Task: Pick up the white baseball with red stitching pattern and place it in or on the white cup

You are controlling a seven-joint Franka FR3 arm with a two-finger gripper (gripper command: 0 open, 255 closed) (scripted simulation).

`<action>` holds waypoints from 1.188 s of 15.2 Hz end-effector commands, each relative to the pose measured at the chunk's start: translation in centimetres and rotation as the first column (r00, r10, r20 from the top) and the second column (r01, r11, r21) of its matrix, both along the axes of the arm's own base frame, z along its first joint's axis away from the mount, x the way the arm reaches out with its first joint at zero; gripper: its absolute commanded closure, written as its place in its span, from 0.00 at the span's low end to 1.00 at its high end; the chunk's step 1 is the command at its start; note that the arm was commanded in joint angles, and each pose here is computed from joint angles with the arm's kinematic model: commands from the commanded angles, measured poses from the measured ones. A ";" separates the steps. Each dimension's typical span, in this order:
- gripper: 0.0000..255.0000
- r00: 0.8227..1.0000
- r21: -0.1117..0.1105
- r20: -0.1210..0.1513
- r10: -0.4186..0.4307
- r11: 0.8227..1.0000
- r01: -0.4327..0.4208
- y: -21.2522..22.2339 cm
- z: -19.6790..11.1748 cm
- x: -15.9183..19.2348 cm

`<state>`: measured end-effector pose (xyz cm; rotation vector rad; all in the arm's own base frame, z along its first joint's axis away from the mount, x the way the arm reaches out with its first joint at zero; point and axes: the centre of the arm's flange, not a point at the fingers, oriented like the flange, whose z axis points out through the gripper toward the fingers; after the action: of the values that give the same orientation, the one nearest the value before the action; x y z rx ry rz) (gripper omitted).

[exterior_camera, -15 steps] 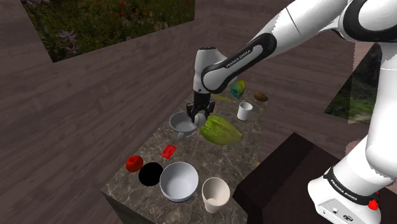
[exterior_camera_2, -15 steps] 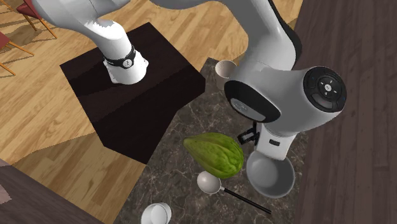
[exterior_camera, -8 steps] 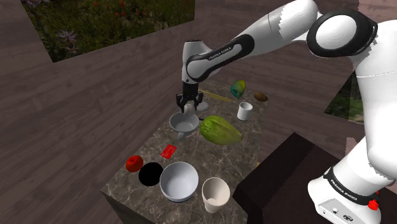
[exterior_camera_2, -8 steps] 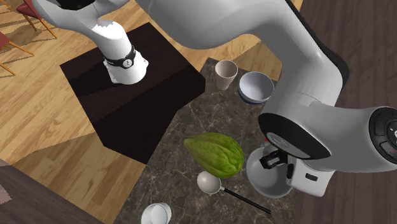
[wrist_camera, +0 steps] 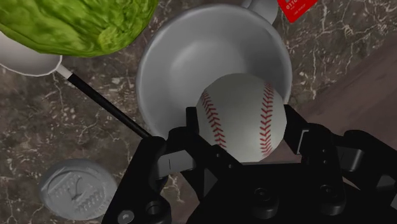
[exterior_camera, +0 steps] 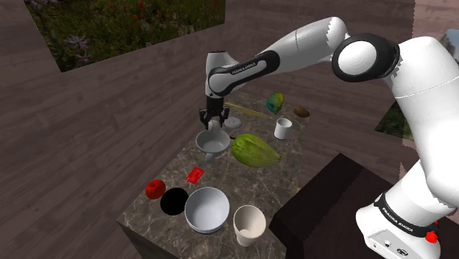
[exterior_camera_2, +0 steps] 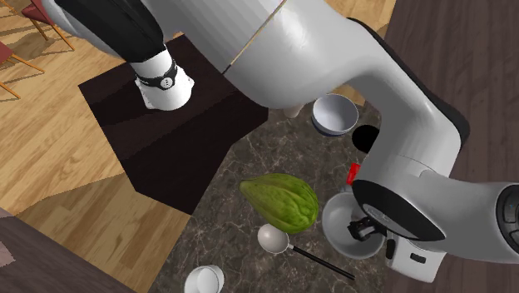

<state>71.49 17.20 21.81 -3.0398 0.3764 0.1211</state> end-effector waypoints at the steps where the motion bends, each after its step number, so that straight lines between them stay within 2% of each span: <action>1: 1.00 1.000 0.000 0.000 0.000 1.000 0.000 0.0 -1.0 0.0; 8: 1.00 1.000 0.000 0.000 0.000 1.000 0.000 0.0 -5.0 0.0; 16: 1.00 1.000 0.000 0.000 0.000 1.000 0.000 0.0 -5.0 0.0; 17: 0.00 1.000 0.000 0.000 0.000 1.000 0.000 0.0 -5.0 0.0; 18: 0.00 1.000 0.000 0.000 0.000 1.000 0.000 0.0 -5.0 0.0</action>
<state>71.47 17.20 16.79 -3.0398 0.3761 0.1205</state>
